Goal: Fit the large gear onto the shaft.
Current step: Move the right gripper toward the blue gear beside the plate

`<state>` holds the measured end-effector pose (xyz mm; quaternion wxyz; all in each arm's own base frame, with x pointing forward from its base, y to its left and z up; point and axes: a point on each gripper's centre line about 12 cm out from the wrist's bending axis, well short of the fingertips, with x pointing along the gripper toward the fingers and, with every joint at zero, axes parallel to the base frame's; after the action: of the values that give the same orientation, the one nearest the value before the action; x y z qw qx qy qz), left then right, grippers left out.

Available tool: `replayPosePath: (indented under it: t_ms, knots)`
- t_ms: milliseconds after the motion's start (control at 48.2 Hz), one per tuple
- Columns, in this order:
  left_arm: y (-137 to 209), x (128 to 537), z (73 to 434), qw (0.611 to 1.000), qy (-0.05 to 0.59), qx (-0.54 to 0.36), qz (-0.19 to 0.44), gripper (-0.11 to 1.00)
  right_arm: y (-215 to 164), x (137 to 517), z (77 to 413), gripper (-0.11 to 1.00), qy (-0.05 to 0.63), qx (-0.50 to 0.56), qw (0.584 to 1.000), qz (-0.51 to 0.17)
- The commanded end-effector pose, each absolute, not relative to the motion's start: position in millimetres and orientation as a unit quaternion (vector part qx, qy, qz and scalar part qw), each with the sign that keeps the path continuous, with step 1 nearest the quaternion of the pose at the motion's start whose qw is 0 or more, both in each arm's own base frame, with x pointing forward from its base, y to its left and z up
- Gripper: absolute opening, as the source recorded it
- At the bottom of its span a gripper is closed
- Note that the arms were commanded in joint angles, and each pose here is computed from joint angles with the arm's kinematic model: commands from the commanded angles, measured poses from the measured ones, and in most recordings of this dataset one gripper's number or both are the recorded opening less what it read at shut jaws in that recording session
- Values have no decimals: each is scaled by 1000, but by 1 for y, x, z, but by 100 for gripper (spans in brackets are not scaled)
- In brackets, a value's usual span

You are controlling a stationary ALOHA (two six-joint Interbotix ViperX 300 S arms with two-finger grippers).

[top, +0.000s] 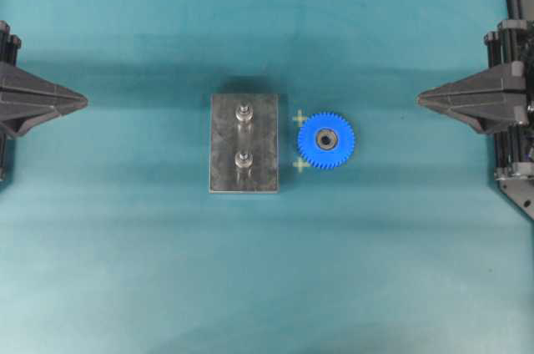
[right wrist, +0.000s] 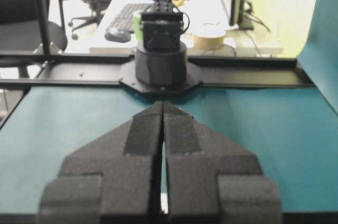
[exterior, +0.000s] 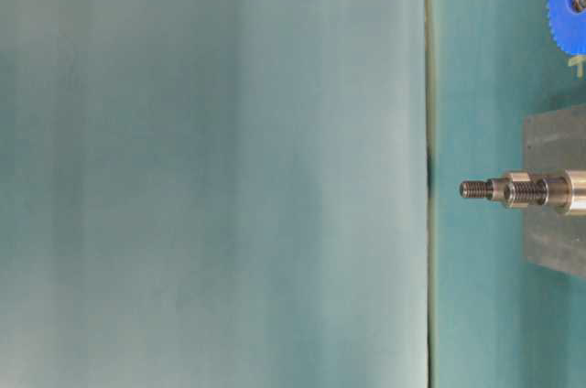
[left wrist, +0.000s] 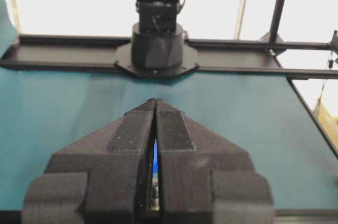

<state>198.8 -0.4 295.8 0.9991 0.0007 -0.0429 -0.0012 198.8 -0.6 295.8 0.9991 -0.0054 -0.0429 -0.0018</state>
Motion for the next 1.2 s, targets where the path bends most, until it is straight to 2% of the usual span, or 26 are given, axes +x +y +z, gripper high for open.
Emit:
replayPosePath:
  t_ms: [0,124,207,352,497,642,870,1181]
  knots:
    - [-3,206,293,999,-26,-25,-8,0,-3,201,293,1,-37,15,999,-6]
    - [-4,213,289,999,-3,-50,-10,0,-9,200,278,1,21,126,991,-31]
    - [-4,218,287,999,14,-45,-11,0,-9,200,267,1,74,148,986,-37]
    - [-4,228,268,996,81,-28,-7,0,-12,202,266,1,139,154,977,-46]
    - [-4,239,249,989,148,-9,-7,0,-18,207,251,1,218,161,960,-65]
    - [-4,252,234,981,191,3,-9,0,-24,222,248,1,254,157,951,-76]
    - [-4,261,216,973,229,6,-9,0,-28,246,221,1,359,142,919,-81]
    - [-5,270,206,967,254,26,-15,0,-43,280,199,2,417,148,891,-101]
